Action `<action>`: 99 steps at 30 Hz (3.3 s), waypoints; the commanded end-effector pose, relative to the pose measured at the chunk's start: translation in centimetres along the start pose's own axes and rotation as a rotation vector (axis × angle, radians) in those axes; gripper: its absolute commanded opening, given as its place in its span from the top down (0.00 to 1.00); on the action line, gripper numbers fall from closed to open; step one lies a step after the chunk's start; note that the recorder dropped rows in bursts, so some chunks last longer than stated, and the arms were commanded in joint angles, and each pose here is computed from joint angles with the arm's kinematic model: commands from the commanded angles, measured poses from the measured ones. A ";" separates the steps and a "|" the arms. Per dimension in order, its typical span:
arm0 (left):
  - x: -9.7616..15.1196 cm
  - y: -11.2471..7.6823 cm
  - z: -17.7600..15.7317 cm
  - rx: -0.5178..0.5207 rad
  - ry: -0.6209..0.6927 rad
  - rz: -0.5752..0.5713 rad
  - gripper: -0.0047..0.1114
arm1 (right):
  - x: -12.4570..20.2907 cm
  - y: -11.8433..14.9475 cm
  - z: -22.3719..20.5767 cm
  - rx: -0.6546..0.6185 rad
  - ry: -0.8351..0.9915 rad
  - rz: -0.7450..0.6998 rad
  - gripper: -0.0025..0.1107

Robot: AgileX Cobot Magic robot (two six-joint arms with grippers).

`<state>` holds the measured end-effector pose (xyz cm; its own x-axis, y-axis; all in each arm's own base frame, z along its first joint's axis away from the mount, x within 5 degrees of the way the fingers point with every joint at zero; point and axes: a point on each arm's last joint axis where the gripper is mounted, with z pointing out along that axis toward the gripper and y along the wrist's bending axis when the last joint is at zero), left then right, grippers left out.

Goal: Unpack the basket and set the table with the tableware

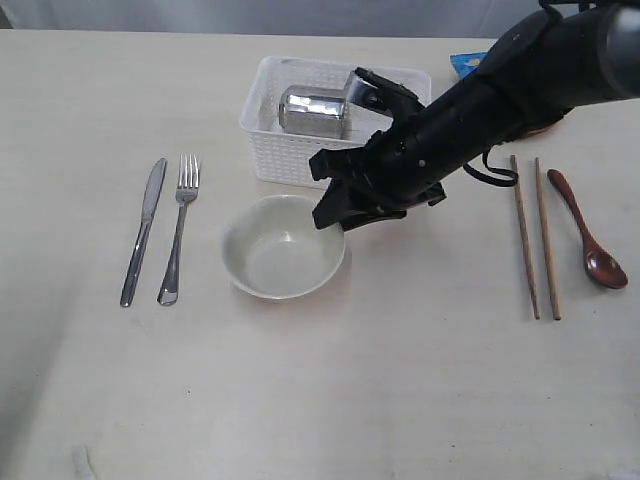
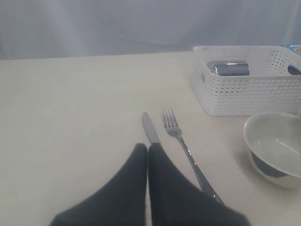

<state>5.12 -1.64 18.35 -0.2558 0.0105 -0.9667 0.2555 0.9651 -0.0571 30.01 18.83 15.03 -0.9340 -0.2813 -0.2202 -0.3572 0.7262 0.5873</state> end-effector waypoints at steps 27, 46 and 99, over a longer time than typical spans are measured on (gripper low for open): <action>0.1 0.0 0.0 0.005 -0.002 0.002 0.96 | -7.3 5.1 -15.4 0.149 -0.345 -0.024 0.56; 0.1 0.0 0.0 0.005 -0.002 0.002 0.96 | -13.1 -3.3 -2.7 0.167 -0.165 0.116 0.56; 0.1 0.0 0.0 0.005 -0.002 0.003 0.96 | -8.5 11.4 -11.4 -0.042 -0.088 -0.483 0.98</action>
<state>5.12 -1.64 18.35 -0.2558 0.0105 -0.9667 0.2555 0.9651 -0.0571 35.32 21.85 32.00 -0.6925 -0.4464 -0.5668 -0.7119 0.5502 0.4365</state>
